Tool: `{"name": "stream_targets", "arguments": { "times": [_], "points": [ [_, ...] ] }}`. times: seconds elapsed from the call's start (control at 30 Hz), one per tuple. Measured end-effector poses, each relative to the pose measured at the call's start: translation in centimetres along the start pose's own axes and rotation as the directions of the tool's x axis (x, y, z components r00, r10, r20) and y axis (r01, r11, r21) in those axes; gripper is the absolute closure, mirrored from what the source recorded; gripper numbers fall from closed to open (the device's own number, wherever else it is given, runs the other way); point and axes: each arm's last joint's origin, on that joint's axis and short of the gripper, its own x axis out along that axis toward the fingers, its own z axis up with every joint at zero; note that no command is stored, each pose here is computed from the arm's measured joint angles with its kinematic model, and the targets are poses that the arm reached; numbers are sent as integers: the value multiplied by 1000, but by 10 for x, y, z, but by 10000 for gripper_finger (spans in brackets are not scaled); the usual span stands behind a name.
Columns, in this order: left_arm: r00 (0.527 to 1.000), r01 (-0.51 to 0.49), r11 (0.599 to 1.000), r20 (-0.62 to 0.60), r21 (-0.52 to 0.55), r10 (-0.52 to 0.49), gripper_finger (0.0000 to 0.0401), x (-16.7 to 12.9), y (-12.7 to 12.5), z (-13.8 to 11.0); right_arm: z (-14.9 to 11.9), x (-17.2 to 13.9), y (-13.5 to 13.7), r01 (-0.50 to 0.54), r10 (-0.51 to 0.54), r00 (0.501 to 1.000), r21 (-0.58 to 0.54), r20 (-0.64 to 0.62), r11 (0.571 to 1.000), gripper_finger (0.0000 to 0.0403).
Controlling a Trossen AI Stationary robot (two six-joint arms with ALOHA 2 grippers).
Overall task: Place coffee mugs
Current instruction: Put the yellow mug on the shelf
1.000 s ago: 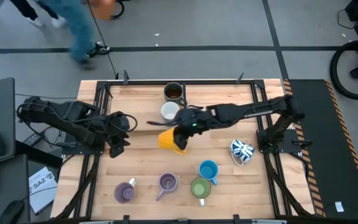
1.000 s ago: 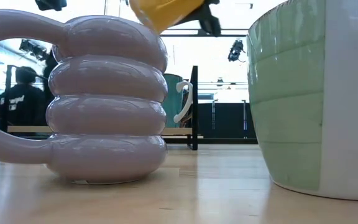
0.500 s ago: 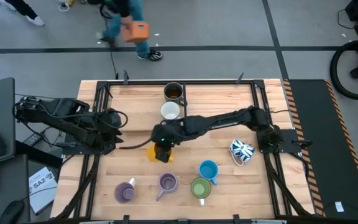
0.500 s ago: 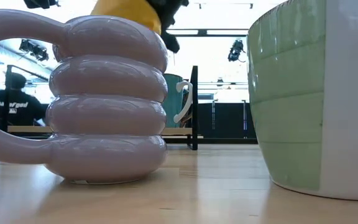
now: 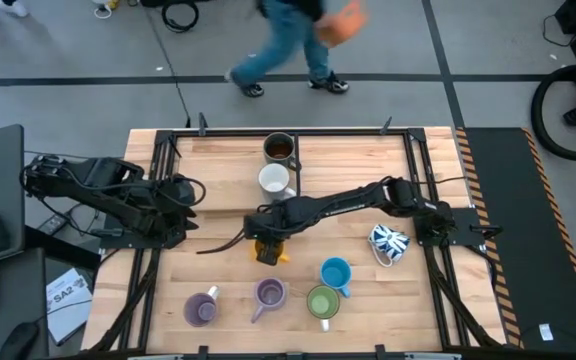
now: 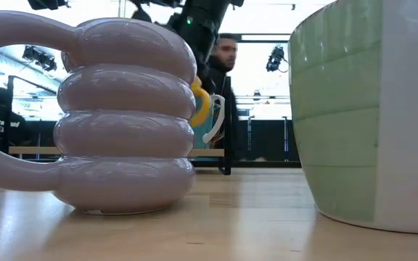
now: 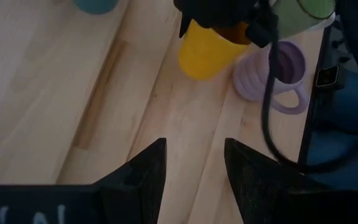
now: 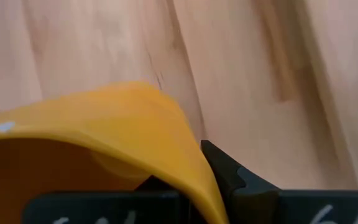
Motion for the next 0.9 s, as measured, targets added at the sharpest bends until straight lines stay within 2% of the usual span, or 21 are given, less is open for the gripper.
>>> {"name": "stream_targets", "arguments": {
  "times": [0.37,0.9],
  "points": [
    [1000,1,1000,2,0,-1,232,0,0,0,-5,10,-2,16,-16,999,-3,-40,1000,361],
    [1000,0,1000,2,2,0,232,0,0,0,-2,10,-7,17,-16,999,17,-30,1000,351]
  ]
}}
